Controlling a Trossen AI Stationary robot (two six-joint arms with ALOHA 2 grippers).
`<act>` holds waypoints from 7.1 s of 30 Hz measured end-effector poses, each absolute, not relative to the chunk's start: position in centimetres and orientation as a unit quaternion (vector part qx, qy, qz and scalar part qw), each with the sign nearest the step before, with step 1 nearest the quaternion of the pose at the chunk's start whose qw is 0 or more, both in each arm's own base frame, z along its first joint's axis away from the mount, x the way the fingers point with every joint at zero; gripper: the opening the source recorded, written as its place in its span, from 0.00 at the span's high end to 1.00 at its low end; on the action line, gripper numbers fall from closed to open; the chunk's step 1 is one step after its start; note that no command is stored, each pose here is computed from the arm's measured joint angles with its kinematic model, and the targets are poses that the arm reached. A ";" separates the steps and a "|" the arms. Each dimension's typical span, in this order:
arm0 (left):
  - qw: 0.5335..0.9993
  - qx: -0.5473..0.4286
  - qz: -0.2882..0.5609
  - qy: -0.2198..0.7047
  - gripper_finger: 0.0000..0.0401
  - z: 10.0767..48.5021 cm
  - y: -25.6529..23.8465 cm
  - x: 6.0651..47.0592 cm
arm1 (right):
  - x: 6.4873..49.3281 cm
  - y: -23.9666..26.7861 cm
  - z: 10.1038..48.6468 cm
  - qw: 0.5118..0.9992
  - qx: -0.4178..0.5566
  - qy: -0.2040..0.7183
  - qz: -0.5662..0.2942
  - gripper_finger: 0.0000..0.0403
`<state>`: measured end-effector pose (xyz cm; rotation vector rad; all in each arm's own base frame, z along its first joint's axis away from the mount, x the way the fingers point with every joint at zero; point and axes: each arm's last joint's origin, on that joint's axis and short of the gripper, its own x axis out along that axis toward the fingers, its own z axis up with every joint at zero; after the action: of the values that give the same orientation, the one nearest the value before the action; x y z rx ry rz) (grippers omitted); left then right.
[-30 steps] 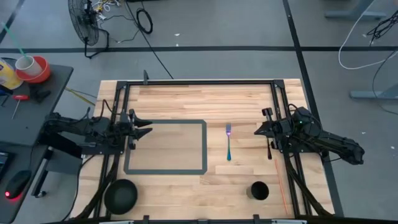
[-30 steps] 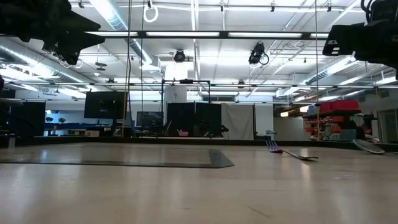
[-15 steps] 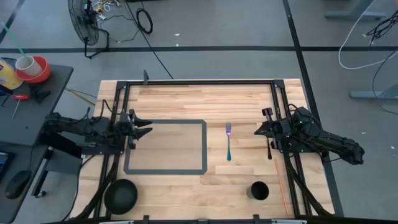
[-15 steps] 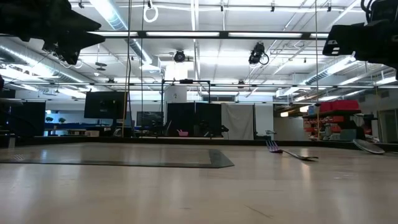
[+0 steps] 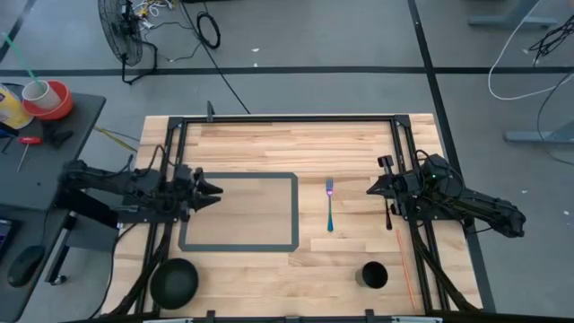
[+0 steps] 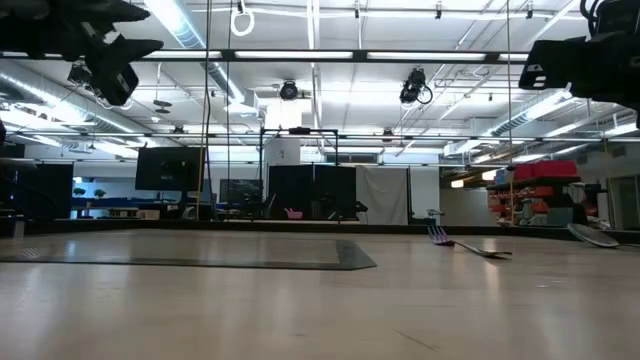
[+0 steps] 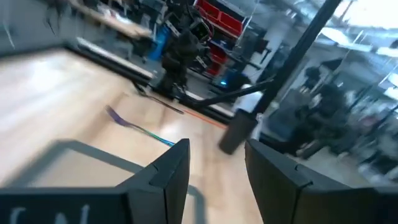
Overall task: Pick & Place Utensil
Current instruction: Put the black bowl on the table mat
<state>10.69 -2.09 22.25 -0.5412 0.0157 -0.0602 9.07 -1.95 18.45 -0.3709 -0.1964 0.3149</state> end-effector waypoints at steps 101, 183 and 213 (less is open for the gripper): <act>0.716 -0.174 0.086 0.670 0.64 19.9 -30.7 12.4 | 9.1 -2.0 18.4 0.966 -0.182 -0.095 0.156 0.96; 0.774 0.128 -0.067 0.616 0.96 21.7 -8.5 23.3 | 9.1 -2.0 18.3 0.967 -0.180 -0.092 0.156 0.96; 0.777 0.135 -0.059 0.611 0.94 21.4 -9.0 23.4 | 9.1 -2.0 18.3 0.967 -0.180 -0.092 0.156 0.96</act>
<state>23.44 -8.98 21.43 0.2928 1.3226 -0.1280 9.09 -1.96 18.34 -0.3638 -0.1860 0.3163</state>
